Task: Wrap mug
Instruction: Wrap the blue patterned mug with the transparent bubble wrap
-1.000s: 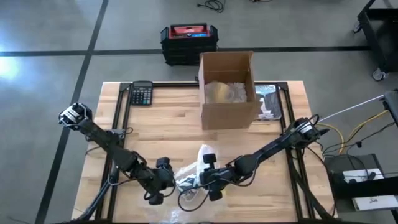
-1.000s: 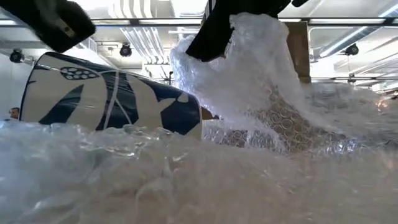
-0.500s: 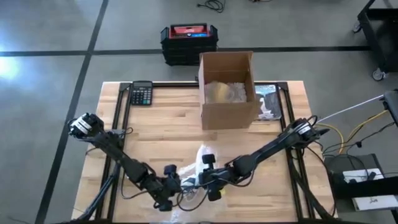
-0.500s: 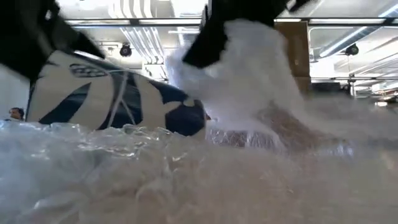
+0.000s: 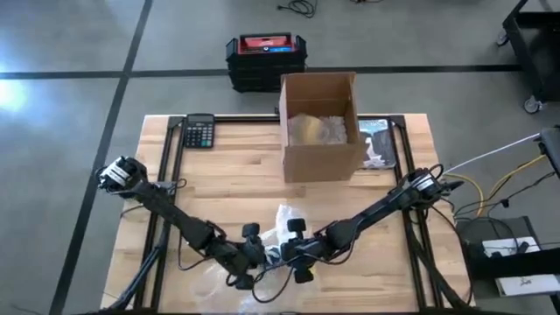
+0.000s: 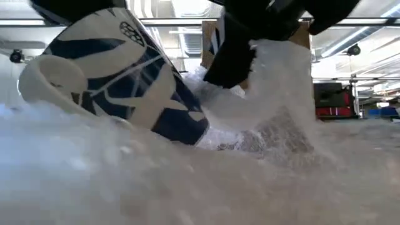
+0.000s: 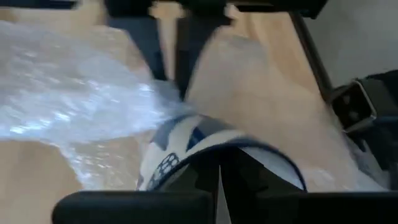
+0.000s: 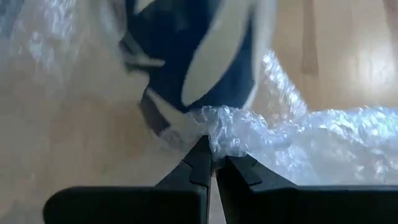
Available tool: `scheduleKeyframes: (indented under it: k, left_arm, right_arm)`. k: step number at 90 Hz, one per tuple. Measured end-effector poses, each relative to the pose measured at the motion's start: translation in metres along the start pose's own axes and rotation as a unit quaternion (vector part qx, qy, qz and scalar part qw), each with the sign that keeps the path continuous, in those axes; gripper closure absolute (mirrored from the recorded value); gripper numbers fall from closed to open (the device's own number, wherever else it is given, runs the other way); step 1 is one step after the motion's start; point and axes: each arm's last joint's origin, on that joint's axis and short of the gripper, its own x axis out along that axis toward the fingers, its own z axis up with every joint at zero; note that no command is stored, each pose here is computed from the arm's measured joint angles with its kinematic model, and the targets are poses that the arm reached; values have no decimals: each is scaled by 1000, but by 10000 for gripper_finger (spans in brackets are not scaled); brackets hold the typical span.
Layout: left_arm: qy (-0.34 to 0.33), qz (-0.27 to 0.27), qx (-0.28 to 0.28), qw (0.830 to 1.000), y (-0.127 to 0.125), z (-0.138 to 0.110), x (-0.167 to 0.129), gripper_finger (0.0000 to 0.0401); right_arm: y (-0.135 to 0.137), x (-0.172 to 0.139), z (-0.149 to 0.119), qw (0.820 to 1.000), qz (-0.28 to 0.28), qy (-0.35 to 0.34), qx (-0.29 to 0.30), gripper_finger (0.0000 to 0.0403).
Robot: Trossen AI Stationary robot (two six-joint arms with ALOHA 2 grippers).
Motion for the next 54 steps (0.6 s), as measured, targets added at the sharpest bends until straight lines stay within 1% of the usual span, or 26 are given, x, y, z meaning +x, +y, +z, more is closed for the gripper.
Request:
scheduleKeyframes:
  k: [14,30,38,49,54]
  left_arm:
    - [0,-12,2,1000,7,5,3,401]
    - [-23,-22,11,999,8,10,4,401]
    - [-33,-25,15,999,8,12,4,401]
    - [-48,-26,23,998,9,16,5,401]
    - [-50,-25,23,998,10,17,5,401]
  right_arm:
    - [-3,-11,0,998,-18,59,-14,403]
    - [-9,-38,7,994,-31,106,-26,403]
    - [-12,-56,12,994,-32,103,-18,403]
    - [-15,-80,20,997,-25,71,-3,403]
    - [-15,-85,22,998,-25,59,9,403]
